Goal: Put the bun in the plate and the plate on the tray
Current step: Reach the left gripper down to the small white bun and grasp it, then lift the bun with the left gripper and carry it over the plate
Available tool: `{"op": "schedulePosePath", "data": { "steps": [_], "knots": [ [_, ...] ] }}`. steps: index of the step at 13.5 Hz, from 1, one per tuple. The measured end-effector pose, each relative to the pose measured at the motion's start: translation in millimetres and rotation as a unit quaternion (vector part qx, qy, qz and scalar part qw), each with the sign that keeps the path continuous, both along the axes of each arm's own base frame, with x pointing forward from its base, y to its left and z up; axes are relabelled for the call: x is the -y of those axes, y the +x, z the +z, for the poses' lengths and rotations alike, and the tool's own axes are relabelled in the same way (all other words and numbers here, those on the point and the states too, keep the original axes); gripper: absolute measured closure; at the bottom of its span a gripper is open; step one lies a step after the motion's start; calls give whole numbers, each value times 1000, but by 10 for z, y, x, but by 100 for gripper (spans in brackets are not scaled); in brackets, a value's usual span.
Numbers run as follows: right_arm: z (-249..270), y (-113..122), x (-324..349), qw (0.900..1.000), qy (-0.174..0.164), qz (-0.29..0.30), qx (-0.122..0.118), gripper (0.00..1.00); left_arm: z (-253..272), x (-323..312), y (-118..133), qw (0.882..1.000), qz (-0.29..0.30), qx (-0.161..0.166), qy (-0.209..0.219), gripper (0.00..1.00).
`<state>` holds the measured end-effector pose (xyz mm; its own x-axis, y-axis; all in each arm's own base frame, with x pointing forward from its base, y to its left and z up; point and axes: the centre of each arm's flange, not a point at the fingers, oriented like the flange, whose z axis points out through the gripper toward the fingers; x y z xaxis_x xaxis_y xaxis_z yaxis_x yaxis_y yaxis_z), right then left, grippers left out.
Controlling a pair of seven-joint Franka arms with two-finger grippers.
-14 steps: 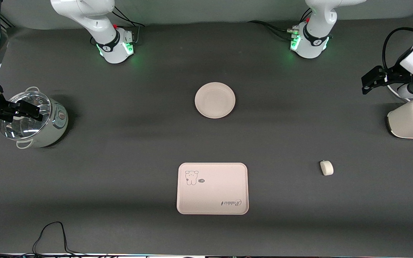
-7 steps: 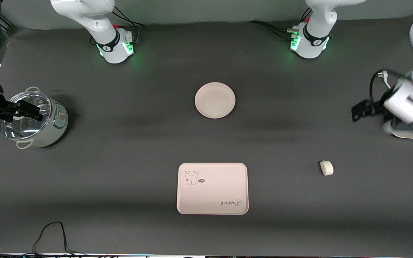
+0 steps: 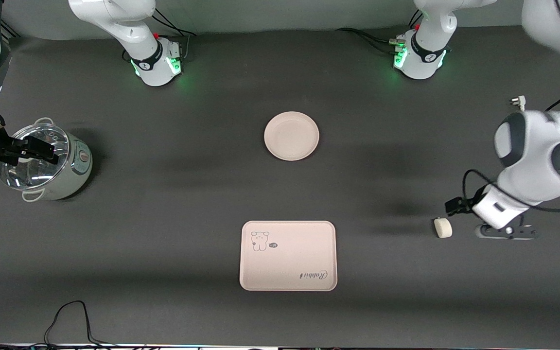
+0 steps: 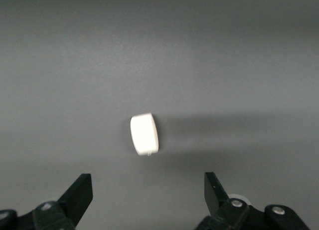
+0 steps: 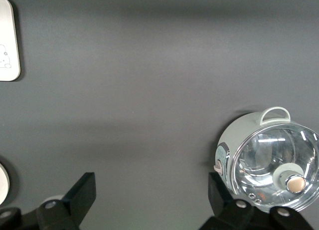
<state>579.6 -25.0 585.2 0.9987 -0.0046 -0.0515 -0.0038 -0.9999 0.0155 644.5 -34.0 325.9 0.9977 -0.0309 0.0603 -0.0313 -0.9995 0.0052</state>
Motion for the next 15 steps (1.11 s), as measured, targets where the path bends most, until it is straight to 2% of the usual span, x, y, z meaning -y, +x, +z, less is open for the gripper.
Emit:
{"op": "schedulePosePath", "data": {
  "steps": [6, 11, 12, 15],
  "knots": [
    [0, -1, 0, 1000, 0, 0, 0, 0, -1061, -216, 28, 1000, 6, 23, 11, 0],
    [1, -1, 0, 1000, 0, 0, 0, 0, -1358, -251, 16, 999, 37, 22, 8, 4],
    [0, -1, 0, 1000, 0, 0, 0, 0, -1358, -244, 15, 999, 40, 22, 8, 7],
    [1, -1, 0, 1000, 0, 0, 0, 0, -1358, -237, 15, 999, 42, 22, 8, 44]
  ]
}}
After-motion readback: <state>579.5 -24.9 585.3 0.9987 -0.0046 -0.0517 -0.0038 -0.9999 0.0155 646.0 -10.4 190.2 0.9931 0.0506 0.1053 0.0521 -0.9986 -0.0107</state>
